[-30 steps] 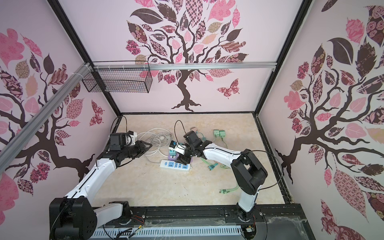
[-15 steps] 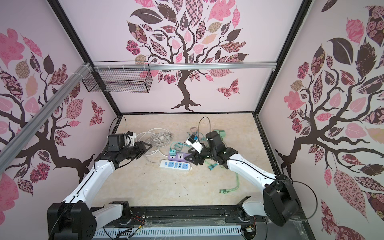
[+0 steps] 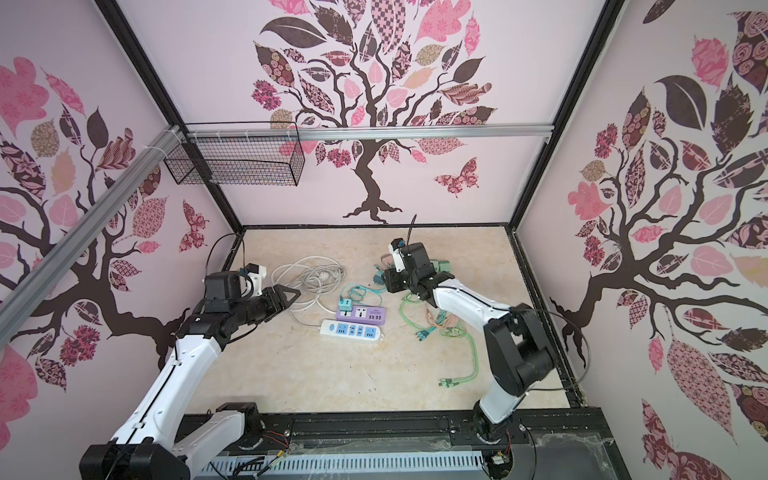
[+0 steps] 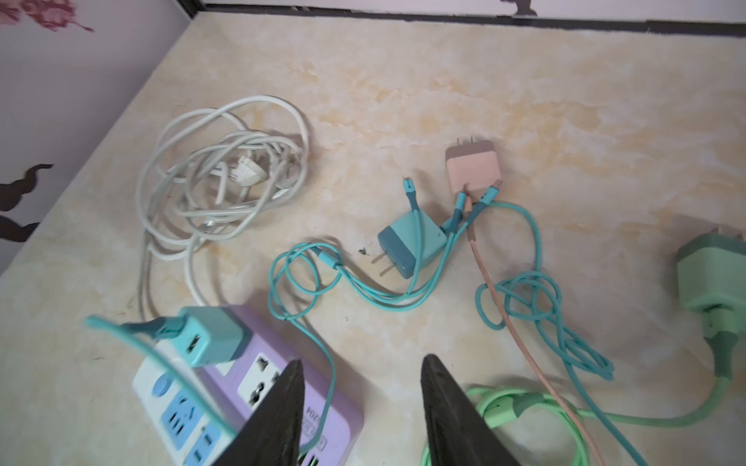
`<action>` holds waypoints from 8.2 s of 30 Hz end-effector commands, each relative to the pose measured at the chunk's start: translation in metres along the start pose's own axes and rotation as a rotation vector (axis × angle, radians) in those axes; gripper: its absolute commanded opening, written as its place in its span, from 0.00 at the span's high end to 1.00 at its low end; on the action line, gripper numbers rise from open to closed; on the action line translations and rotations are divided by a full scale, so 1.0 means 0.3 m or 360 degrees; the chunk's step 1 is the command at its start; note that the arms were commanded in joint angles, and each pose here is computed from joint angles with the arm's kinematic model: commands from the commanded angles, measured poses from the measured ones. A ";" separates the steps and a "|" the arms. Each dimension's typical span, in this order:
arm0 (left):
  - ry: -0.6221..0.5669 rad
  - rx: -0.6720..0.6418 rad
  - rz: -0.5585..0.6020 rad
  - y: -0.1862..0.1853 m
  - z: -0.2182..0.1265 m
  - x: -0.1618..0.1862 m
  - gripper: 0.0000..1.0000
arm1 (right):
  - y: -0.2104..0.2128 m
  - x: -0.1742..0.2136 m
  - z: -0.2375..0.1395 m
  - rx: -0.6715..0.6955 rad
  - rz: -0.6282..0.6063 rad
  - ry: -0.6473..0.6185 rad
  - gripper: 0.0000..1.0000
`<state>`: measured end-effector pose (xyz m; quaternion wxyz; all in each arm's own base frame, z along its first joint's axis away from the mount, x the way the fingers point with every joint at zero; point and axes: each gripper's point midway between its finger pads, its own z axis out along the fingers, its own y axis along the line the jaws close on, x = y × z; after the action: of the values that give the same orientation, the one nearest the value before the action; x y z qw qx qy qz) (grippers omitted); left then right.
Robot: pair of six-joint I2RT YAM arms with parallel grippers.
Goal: Insert the plug
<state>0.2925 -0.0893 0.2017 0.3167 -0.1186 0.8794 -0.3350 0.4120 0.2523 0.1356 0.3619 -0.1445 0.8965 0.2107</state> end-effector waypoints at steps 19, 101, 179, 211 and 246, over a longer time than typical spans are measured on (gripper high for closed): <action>-0.0059 -0.0020 0.0118 -0.042 -0.087 -0.009 0.36 | -0.107 0.176 0.323 0.0150 0.0109 0.0361 0.57; -0.0094 0.0008 0.0115 -0.038 -0.091 0.004 0.36 | -0.106 -0.302 0.232 0.0237 -0.0525 0.0044 0.34; -0.0058 0.0163 0.0160 -0.113 -0.151 0.059 0.22 | -0.112 -0.471 -0.044 0.0146 -0.0626 -0.0195 0.71; 0.0405 0.1117 0.0370 -0.546 -0.199 0.208 0.15 | 0.608 0.045 -0.641 -0.0959 -0.1043 -0.0361 0.77; 0.0673 0.1156 0.0374 -0.603 -0.091 0.303 0.54 | 0.712 0.073 -0.566 -0.0884 -0.1275 -0.0315 0.78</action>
<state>0.2059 -0.2471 0.2763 0.1678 0.1491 0.7727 -0.5938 0.2049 0.3473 0.2683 0.4223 -0.5472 0.6565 0.3021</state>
